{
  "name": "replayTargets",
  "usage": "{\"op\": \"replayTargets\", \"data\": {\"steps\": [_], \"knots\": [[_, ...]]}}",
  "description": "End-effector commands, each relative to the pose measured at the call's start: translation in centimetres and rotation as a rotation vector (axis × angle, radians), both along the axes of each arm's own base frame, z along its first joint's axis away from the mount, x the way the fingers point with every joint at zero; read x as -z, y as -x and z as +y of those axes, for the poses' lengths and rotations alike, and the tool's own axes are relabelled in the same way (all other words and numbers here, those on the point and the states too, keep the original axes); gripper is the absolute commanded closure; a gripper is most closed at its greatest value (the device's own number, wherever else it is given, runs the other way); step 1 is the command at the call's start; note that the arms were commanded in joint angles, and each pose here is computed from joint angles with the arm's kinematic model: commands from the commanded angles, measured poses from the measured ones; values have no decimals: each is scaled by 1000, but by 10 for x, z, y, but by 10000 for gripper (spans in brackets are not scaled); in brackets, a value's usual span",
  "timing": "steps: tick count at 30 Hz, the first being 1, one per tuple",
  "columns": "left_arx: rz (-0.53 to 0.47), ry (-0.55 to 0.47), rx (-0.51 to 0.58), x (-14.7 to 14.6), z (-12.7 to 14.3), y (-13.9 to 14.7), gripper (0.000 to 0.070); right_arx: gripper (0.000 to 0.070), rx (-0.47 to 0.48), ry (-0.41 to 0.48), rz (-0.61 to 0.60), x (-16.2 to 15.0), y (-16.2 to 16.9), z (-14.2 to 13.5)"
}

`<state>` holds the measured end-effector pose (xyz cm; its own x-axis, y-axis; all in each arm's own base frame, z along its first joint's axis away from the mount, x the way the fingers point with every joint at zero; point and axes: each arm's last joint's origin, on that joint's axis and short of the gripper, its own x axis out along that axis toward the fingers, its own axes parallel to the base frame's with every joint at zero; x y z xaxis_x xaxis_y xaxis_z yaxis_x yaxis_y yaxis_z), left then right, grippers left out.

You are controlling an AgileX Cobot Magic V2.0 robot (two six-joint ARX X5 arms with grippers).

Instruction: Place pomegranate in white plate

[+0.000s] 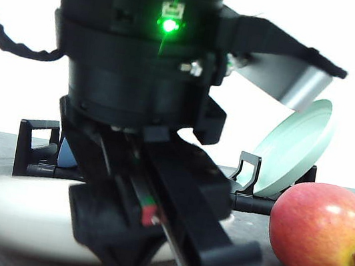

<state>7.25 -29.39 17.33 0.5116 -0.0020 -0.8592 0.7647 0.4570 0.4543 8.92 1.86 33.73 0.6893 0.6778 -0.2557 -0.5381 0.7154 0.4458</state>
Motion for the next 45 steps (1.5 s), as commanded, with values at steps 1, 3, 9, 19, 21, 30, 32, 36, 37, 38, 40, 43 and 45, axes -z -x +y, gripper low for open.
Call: {"op": "replayTargets", "data": {"steps": [1, 3, 9, 19, 21, 30, 32, 36, 37, 38, 40, 43, 45], "knots": [[0, -4, 8, 3, -5, 2, 333, 45, 0, -1, -12, -4, 1, 0], [0, -4, -1, 3, -4, 1, 241, 45, 0, -1, -9, -4, 1, 0], [-2, 19, -24, 1, -5, 1, 90, 45, -1, 25, -3, -1, 1, 0], [-12, 223, -73, -45, 9, 4, 92, 45, 8, 51, 28, 3, -2, 0], [-4, 299, -77, -64, 18, 6, 94, 45, -14, 65, 67, 7, -5, 1], [75, 580, -28, -135, 73, 20, 107, 45, -82, 177, 317, 33, -34, 14], [97, 653, -8, -148, 87, 23, 108, 44, -91, 216, 381, 41, -44, 20], [119, 762, 34, -168, 112, 30, 108, 39, -124, 302, 473, 56, -64, 36], [115, 782, 37, -172, 119, 31, 108, 24, -128, 331, 489, 61, -70, 40], [113, 796, 39, -176, 126, 32, 108, 0, -132, 357, 501, 65, -74, 45], [108, 824, 41, -181, 138, 35, 108, 0, -136, 405, 519, 73, -83, 54], [102, 877, 43, -189, 159, 39, 108, 0, -143, 464, 533, 86, -96, 67], [96, 908, 46, -192, 173, 41, 108, 0, -149, 487, 544, 93, -103, 73]]}}
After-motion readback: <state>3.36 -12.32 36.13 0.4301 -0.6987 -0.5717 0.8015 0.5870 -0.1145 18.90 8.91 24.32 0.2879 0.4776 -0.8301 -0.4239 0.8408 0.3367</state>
